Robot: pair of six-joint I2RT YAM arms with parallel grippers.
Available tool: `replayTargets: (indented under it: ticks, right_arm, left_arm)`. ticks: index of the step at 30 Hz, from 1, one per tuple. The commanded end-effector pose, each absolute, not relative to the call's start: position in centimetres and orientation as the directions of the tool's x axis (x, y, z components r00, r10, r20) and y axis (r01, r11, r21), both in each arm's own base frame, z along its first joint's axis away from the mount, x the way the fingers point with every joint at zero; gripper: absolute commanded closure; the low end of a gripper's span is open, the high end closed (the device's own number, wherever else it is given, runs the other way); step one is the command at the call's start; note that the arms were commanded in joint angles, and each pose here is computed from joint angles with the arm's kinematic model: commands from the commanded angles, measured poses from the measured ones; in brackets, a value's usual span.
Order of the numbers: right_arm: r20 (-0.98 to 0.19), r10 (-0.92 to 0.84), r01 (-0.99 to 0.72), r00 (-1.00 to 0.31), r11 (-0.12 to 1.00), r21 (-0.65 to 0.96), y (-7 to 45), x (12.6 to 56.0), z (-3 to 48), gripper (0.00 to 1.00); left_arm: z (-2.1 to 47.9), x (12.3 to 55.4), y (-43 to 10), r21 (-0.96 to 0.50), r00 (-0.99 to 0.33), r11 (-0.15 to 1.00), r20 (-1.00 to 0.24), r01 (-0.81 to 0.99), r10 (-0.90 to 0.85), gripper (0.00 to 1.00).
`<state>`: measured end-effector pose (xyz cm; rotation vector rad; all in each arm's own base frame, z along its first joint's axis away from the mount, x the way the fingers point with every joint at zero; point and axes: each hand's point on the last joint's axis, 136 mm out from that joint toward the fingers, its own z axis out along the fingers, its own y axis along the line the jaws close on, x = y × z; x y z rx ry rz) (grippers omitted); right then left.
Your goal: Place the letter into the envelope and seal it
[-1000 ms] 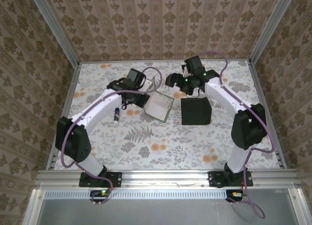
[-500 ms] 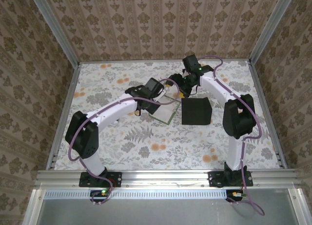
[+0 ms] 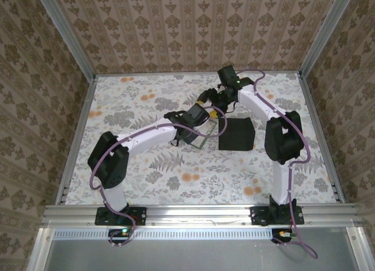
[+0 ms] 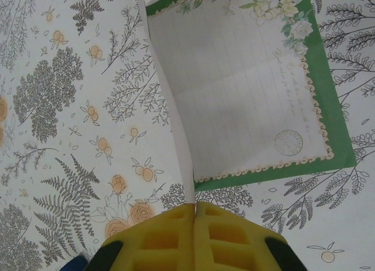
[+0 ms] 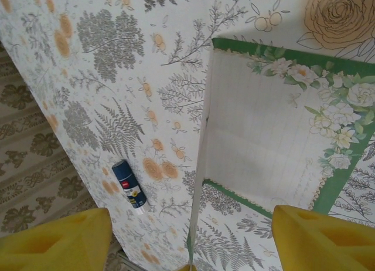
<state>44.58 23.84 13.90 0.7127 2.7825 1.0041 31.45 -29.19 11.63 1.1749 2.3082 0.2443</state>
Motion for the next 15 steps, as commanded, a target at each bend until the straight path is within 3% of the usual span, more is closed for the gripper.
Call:
replayTargets:
  ticks: [1,7,15]
  right_arm:
    - [0.120,0.474,0.439,-0.872,0.651,0.620,24.1,44.4,13.3,0.30]
    - [0.141,0.491,0.465,-0.860,0.637,0.615,24.3,44.5,11.9,0.42]
    - [0.163,0.498,0.485,-0.852,0.630,0.606,24.8,44.7,10.3,0.48]
  left_arm:
    - [12.3,31.9,-29.6,0.424,-0.457,0.592,-0.383,0.685,0.803,1.00]
    - [12.3,31.7,-29.7,0.418,-0.462,0.597,-0.385,0.684,0.799,1.00]
    - [12.5,31.2,-30.2,0.408,-0.455,0.595,-0.393,0.692,0.799,1.00]
